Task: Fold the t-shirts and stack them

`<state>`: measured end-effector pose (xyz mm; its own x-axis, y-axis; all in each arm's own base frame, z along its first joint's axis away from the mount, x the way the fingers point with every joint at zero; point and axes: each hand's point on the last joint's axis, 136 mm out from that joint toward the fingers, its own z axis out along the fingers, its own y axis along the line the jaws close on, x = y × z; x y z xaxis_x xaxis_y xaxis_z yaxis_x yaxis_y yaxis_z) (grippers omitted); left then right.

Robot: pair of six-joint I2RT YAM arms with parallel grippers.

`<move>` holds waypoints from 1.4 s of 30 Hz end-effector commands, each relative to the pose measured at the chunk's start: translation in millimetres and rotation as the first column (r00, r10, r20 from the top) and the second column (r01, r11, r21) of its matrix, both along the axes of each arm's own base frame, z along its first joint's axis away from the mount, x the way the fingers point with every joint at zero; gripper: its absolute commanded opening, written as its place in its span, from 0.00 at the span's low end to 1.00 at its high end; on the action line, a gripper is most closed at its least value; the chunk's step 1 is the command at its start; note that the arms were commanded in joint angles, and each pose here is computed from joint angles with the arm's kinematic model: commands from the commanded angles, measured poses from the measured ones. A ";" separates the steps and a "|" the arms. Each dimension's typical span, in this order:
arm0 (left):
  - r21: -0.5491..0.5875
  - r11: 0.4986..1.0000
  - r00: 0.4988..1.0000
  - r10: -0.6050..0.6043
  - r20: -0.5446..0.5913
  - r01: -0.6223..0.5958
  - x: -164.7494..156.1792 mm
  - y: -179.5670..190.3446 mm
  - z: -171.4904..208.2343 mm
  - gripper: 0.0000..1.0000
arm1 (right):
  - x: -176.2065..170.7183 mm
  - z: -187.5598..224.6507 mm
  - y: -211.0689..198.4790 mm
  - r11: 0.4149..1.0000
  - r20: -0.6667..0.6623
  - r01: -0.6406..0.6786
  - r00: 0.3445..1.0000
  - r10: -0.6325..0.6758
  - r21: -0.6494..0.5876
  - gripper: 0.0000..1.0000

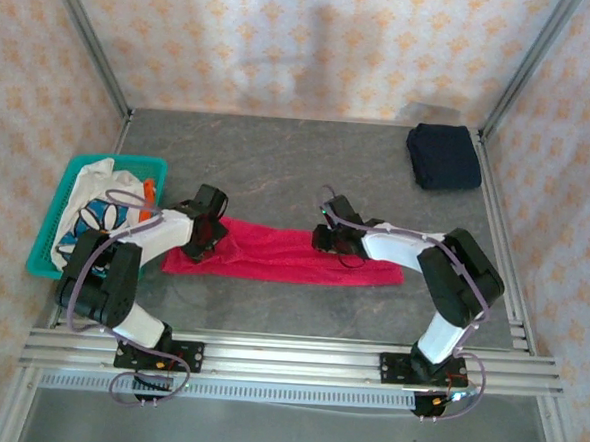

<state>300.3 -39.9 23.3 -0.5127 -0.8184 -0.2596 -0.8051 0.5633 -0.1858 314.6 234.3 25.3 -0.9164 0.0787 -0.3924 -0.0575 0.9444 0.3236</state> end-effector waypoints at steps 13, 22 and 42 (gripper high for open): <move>0.035 0.978 0.976 -0.201 -0.088 0.204 168.8 -48.4 -10.6 0.67 | -49.0 -20.9 -62.8 0.988 -0.122 0.136 0.982 -0.145 -0.079 0.29; 0.009 0.968 0.968 -0.250 -0.007 0.250 271.6 -82.3 -18.8 0.62 | -43.7 -24.2 -28.1 0.999 -0.173 0.040 0.984 -0.038 0.011 0.29; -0.070 0.919 0.894 -0.356 0.270 0.387 302.5 -98.1 101.0 0.76 | -1.6 60.1 35.9 0.987 0.066 -0.089 0.995 0.081 0.133 0.42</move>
